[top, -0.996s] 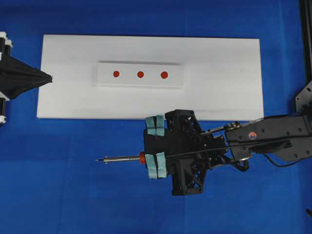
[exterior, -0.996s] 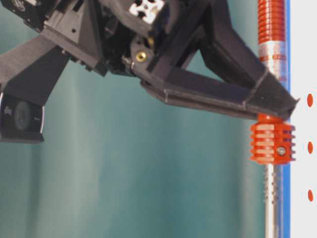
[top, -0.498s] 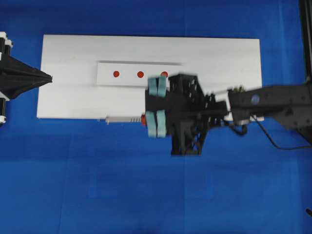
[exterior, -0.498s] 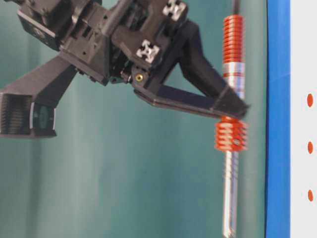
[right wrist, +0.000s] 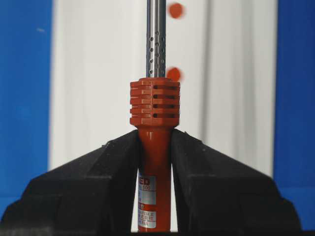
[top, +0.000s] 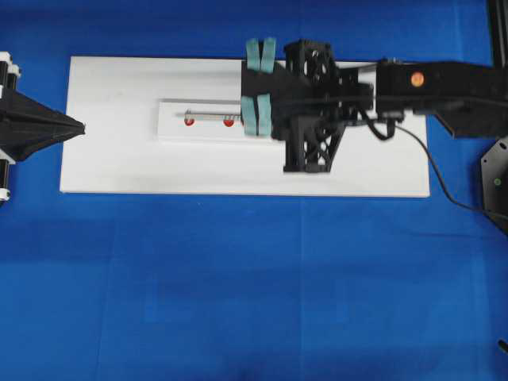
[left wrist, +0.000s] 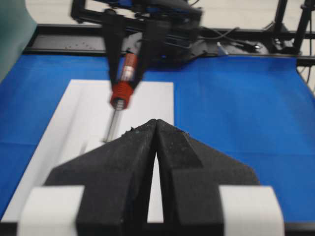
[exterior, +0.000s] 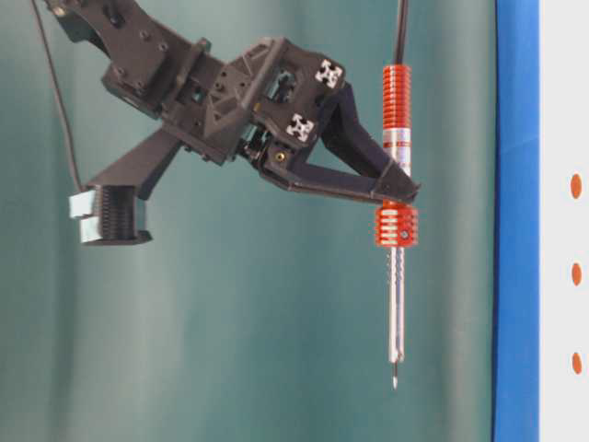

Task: Touch the tip of the soldering iron to the mark.
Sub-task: 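Lift the iron with the right gripper and carry it over the board, then position the iron tip above the red dots with the right gripper, then lower the iron tip onto the left red dot, then raise the iron tip off the dot with the right gripper, then lower the iron tip onto the middle red dot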

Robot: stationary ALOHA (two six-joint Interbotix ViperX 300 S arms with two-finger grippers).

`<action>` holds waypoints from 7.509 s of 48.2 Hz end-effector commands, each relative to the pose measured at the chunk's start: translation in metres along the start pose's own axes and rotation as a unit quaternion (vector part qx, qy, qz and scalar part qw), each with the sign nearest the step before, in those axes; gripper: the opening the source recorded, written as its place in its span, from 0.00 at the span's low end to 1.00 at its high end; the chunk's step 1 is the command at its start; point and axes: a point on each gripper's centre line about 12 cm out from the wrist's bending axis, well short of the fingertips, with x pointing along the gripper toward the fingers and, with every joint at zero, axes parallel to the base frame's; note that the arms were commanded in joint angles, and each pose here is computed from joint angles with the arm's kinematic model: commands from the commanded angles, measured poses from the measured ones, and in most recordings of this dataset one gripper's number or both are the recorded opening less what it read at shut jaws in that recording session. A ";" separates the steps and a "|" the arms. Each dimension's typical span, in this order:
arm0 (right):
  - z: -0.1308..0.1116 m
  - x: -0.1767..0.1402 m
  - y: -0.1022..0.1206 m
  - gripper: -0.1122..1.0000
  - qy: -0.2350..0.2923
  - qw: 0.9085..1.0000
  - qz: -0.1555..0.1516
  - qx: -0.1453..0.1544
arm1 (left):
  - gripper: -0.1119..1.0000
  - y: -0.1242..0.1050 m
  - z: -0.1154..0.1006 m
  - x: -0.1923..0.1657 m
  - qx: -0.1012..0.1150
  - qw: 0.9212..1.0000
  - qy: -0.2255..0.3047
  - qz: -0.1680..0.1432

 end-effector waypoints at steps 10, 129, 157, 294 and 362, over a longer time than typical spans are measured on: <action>0.011 -0.015 -0.025 0.16 -0.021 1.000 -0.013 0.002 | 0.10 0.000 0.002 0.001 0.000 1.000 -0.002 0.000; -0.011 0.001 -0.023 0.16 0.147 0.989 -0.013 0.008 | 0.10 0.000 0.003 0.001 0.001 1.000 -0.003 0.000; -0.002 0.067 -0.018 0.16 0.172 0.985 -0.011 0.001 | 0.10 0.000 0.000 0.001 0.001 1.000 0.000 0.000; 0.038 -0.015 -0.037 0.16 0.124 0.991 -0.046 -0.002 | 0.10 0.000 -0.003 0.000 0.001 1.000 0.005 0.001; -0.022 -0.012 -0.034 0.16 0.206 0.978 -0.045 -0.001 | 0.10 0.000 -0.003 0.000 0.001 1.000 0.006 0.000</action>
